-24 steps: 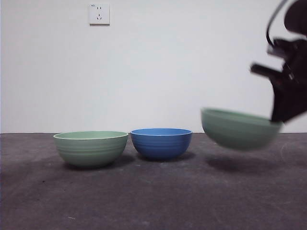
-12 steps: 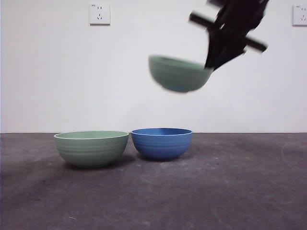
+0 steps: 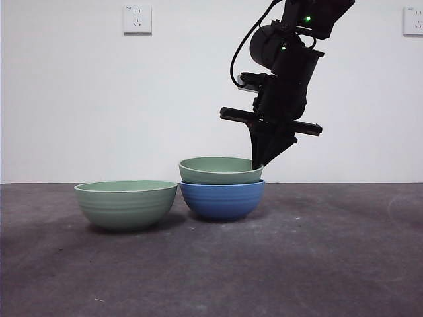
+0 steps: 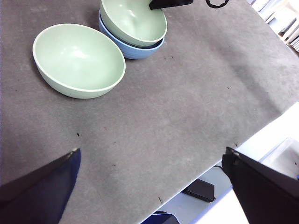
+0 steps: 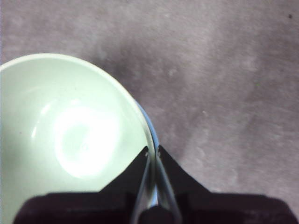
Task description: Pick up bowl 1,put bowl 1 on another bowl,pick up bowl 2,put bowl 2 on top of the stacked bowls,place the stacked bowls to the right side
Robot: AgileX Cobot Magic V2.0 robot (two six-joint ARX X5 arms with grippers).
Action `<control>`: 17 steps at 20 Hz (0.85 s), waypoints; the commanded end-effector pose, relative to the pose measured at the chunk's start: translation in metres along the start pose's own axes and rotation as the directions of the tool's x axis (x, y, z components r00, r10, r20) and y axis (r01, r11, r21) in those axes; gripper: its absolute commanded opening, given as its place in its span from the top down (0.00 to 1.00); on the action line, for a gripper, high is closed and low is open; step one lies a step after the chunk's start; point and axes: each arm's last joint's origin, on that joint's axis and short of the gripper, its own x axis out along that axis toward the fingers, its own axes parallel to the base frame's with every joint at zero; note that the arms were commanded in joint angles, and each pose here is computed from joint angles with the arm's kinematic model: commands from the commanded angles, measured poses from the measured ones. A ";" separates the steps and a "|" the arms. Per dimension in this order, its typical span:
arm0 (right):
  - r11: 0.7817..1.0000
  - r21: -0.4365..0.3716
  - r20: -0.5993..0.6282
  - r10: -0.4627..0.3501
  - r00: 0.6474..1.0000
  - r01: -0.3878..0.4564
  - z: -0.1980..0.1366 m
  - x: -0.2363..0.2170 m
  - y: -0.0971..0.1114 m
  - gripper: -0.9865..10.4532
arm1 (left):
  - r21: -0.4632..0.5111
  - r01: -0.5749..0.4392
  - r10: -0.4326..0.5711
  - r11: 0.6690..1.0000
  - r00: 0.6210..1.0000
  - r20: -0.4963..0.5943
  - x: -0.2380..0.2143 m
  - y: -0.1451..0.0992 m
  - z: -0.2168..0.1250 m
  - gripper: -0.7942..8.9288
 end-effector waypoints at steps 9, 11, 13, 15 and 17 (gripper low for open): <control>0.999 -0.040 -0.054 0.006 0.999 -0.008 -0.006 0.010 0.006 0.70 | -0.004 0.003 -0.003 1.000 1.000 0.002 0.000 0.000 0.000 0.24; 0.999 -0.044 -0.051 0.008 0.999 -0.011 -0.006 0.009 0.008 0.59 | -0.004 -0.005 0.005 1.000 1.000 0.003 0.000 0.000 0.000 0.24; 0.998 -0.059 -0.042 0.013 0.999 -0.016 -0.005 0.006 0.012 0.58 | -0.008 -0.035 0.035 0.999 0.999 -0.003 0.001 0.002 0.001 0.24; 0.998 -0.066 -0.014 0.014 1.000 -0.015 -0.002 -0.006 0.013 0.58 | -0.016 -0.048 0.048 0.999 0.999 -0.016 0.003 0.004 0.002 0.24; 0.998 -0.067 0.030 0.017 0.999 -0.014 0.003 -0.030 0.014 0.58 | -0.021 -0.048 0.048 0.999 0.999 -0.022 0.009 0.008 0.006 0.24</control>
